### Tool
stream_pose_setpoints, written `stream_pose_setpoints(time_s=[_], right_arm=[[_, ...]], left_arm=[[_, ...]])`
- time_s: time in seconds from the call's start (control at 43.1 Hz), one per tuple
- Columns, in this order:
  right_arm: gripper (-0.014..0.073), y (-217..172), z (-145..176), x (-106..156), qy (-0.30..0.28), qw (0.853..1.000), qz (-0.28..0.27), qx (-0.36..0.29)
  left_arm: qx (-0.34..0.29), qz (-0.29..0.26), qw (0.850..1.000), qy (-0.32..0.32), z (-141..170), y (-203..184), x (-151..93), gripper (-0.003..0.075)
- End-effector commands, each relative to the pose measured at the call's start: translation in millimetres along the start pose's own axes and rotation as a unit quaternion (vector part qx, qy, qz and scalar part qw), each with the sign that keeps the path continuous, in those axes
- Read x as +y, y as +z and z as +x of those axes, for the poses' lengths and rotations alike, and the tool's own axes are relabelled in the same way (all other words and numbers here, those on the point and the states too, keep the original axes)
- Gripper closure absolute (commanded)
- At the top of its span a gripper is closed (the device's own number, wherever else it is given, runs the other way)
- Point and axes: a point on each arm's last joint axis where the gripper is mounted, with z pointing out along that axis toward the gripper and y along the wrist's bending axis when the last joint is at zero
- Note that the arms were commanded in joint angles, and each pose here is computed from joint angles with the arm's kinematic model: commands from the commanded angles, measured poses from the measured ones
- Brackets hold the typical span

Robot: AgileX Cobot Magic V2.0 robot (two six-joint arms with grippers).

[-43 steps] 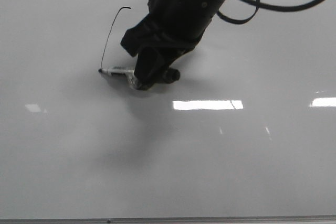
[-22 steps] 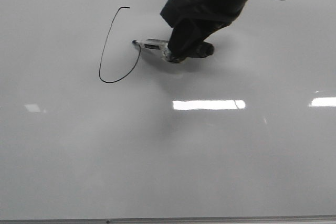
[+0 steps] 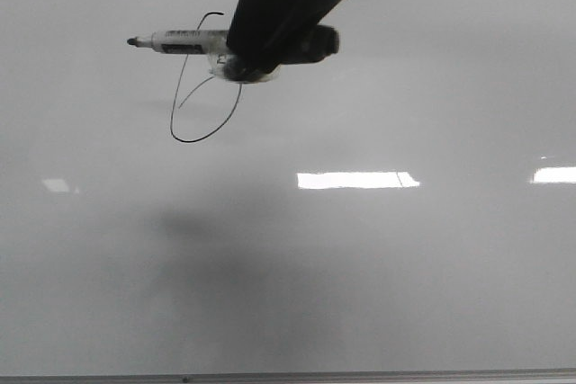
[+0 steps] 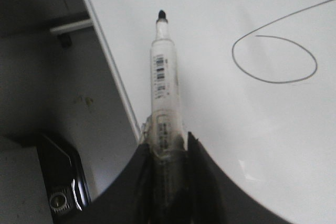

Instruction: Write number 6 on whiteboard

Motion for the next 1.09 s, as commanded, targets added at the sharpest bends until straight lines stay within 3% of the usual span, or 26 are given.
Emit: stream_pose_setpoints(time_s=[0.0, 0.116, 0.209, 0.302, 0.394, 0.557, 1.067], right_arm=[[0.0654, -24, -7, 8, -0.074, 0.997, 0.017, -0.004], [0.0654, -25, -5, 20, -0.149, 0.988, 0.023, 0.036], [0.0654, -24, -9, 28, -0.165, 0.986, 0.017, 0.032], [0.0654, -27, -14, 36, -0.177, 0.984, 0.013, 0.017], [0.0654, -34, -18, 42, -0.186, 0.982, 0.014, -0.001], [0.0654, -49, -21, 49, -0.192, 0.981, 0.015, -0.024], [0.0654, -61, -23, 55, -0.172, 0.984, -0.002, -0.049]], left_arm=[[0.024, 0.000, 0.999, 0.025, -25, 12, 8, 0.0718], [0.106, 0.035, 0.987, 0.116, -43, 39, 12, 0.0552], [0.165, 0.068, 0.972, 0.153, -50, 61, 14, 0.0365], [0.205, 0.109, 0.953, 0.195, -51, 85, 10, 0.0262], [0.207, 0.128, 0.947, 0.210, -52, 103, 5, 0.0261], [0.167, 0.121, 0.954, 0.218, -57, 122, 0, 0.0271], [0.125, 0.100, 0.963, 0.216, -63, 129, 1, 0.0442]])
